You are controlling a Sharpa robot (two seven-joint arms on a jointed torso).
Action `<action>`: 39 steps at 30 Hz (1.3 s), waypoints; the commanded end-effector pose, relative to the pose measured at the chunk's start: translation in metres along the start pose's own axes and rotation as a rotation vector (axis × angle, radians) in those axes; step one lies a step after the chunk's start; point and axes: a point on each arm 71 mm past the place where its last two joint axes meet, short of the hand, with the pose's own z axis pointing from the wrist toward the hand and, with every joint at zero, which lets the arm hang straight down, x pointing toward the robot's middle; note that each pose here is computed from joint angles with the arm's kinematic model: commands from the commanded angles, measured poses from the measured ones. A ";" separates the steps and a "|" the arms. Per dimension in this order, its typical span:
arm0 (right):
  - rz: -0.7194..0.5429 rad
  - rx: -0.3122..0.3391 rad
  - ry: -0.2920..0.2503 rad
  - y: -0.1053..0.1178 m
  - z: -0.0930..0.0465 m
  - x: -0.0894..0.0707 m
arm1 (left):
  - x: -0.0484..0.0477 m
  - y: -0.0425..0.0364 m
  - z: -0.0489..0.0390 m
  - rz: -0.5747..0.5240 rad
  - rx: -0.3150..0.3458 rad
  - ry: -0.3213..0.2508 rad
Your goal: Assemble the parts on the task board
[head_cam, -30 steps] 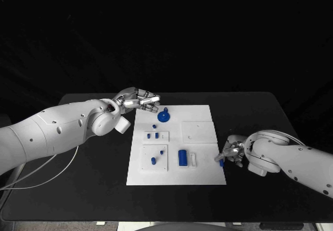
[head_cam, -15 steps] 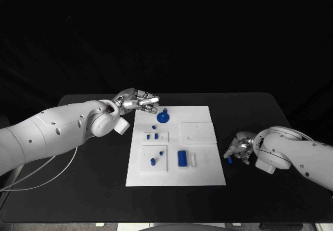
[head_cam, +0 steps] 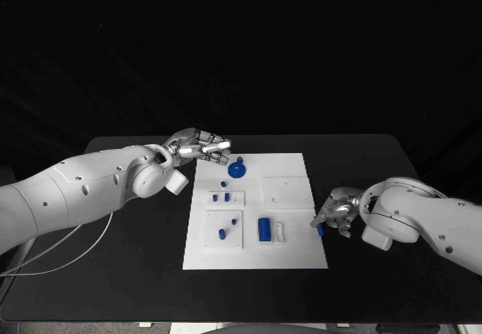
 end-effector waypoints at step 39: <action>-0.103 -0.042 0.051 0.054 0.033 0.049 | 0.0057 -0.0009 0.0032 -0.003 0.003 0.027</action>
